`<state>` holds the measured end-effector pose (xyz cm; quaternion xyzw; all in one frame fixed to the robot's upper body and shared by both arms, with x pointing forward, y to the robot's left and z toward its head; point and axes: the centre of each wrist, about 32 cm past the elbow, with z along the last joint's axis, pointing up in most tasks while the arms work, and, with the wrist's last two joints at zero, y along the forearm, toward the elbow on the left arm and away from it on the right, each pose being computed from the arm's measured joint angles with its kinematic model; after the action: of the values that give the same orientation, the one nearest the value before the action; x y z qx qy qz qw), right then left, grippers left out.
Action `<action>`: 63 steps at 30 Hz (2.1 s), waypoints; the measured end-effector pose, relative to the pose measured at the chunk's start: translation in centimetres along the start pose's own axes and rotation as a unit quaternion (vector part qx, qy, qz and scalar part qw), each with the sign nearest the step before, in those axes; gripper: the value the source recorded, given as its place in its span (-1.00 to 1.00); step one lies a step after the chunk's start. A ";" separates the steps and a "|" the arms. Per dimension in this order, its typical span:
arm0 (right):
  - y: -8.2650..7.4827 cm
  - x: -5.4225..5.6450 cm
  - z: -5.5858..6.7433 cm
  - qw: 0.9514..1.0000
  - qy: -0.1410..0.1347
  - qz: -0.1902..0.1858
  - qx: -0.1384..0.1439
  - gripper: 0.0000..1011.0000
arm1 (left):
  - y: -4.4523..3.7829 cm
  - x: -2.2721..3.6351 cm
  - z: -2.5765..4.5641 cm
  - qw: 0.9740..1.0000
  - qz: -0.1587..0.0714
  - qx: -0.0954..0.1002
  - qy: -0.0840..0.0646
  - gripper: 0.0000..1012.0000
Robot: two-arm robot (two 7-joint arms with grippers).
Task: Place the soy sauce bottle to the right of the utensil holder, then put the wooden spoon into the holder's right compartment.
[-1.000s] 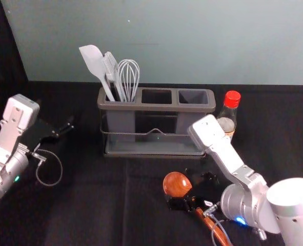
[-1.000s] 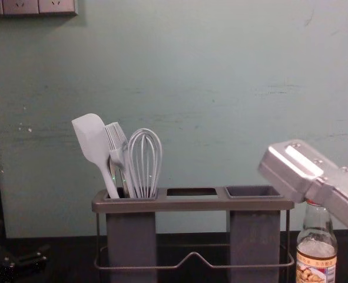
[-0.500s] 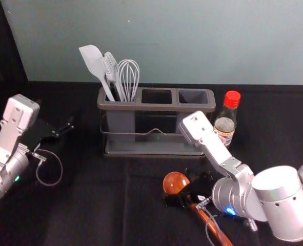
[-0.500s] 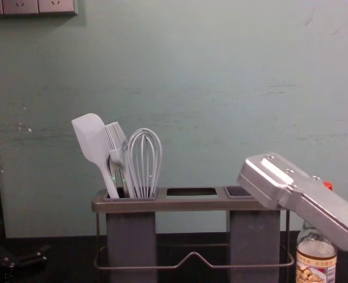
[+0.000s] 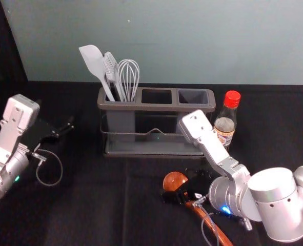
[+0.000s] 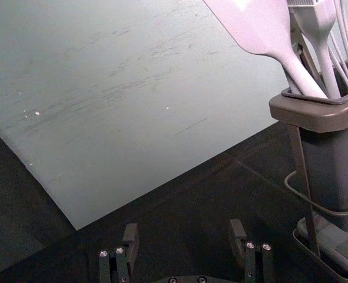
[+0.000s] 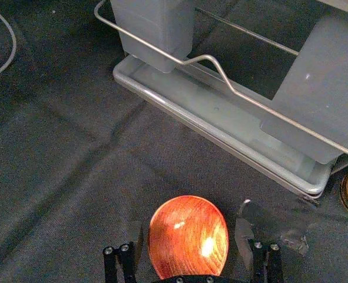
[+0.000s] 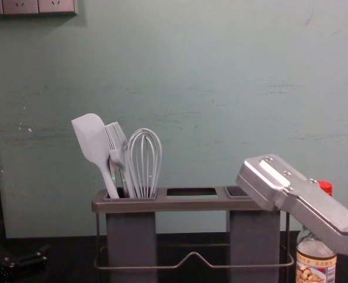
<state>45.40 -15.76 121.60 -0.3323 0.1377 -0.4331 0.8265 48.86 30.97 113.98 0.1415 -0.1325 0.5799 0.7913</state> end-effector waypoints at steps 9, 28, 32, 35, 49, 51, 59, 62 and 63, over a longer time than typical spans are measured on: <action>0.4 -0.2 -0.1 1.000 -0.004 -0.001 -0.004 0.99 | 0.00 0.00 0.00 1.000 0.000 0.000 0.000 0.99; 0.6 -0.1 0.0 1.000 -0.007 0.002 -0.011 0.99 | 0.00 0.00 0.00 1.000 0.000 0.000 0.000 0.99; 0.7 0.0 -0.1 1.000 -0.005 0.004 -0.013 0.99 | 0.00 0.00 0.00 1.000 0.000 0.000 0.000 0.99; 0.8 0.0 -0.1 1.000 -0.003 0.008 -0.012 0.99 | 0.00 0.00 0.00 1.000 0.000 0.000 0.000 0.99; 0.9 0.2 -0.4 1.000 -0.001 0.013 -0.010 0.99 | 0.00 0.00 0.00 1.000 0.000 0.000 0.000 0.99; 0.9 0.3 -0.5 1.000 -0.001 0.013 -0.009 0.99 | 0.00 0.00 0.00 1.000 0.000 0.000 0.000 0.99; 0.9 0.3 -0.5 1.000 -0.005 0.013 -0.010 0.66 | 0.00 0.00 0.00 1.000 0.000 0.000 0.000 0.99; 0.9 0.3 -0.5 1.000 -0.007 0.013 -0.011 0.66 | 0.00 0.00 0.00 1.000 0.000 0.000 0.000 0.99; 0.9 0.3 -0.5 1.000 -0.007 0.013 -0.011 0.66 | 0.00 0.00 0.00 1.000 0.000 0.000 0.000 0.99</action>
<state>45.89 -15.85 120.66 -0.3426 0.1408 -0.4183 0.8294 48.86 30.97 113.98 0.1415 -0.1325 0.5799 0.7913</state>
